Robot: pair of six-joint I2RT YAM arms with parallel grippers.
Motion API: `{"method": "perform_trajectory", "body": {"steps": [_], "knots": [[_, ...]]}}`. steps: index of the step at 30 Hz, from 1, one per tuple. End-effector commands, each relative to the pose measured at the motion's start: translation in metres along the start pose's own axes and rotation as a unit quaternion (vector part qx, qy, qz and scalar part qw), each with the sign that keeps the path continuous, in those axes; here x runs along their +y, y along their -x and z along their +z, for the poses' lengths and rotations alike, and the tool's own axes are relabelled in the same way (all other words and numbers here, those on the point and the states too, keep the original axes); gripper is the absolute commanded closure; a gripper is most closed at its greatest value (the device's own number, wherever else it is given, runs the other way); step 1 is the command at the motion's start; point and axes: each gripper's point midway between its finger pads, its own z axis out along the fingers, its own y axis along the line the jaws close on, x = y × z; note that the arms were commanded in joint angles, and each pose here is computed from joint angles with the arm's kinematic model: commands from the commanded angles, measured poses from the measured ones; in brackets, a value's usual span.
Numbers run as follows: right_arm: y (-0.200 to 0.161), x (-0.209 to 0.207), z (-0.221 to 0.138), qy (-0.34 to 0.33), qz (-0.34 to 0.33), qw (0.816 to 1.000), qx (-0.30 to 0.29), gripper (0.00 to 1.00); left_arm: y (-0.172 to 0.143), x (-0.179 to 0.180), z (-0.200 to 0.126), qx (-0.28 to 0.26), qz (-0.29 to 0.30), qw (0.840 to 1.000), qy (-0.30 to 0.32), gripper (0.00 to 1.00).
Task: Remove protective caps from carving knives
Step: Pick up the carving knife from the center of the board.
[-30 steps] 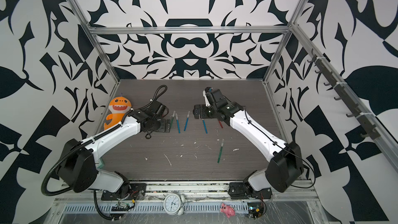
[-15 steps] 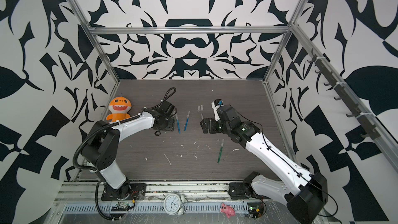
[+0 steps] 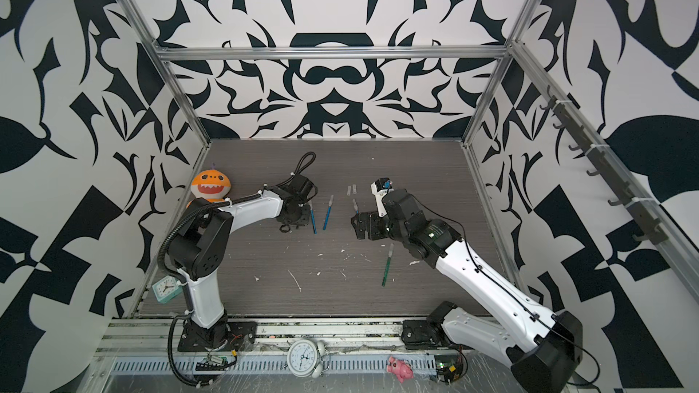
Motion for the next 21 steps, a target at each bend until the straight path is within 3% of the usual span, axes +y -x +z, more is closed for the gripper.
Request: {"method": "perform_trajectory", "body": {"steps": [1,8,21], "knots": [[0.01,0.003,-0.004,-0.001,0.002,1.0,-0.018,0.01,-0.003,0.0,0.009,0.014,-0.005,1.0,0.002,0.66],[0.012,0.003,-0.002,-0.009,0.004,1.0,-0.013,0.01,-0.02,0.008,0.017,0.032,-0.008,0.999,0.014,0.77],[0.01,0.01,0.005,-0.008,0.009,1.0,0.003,0.01,-0.046,0.016,0.019,0.051,-0.017,0.998,0.019,0.86]]}}
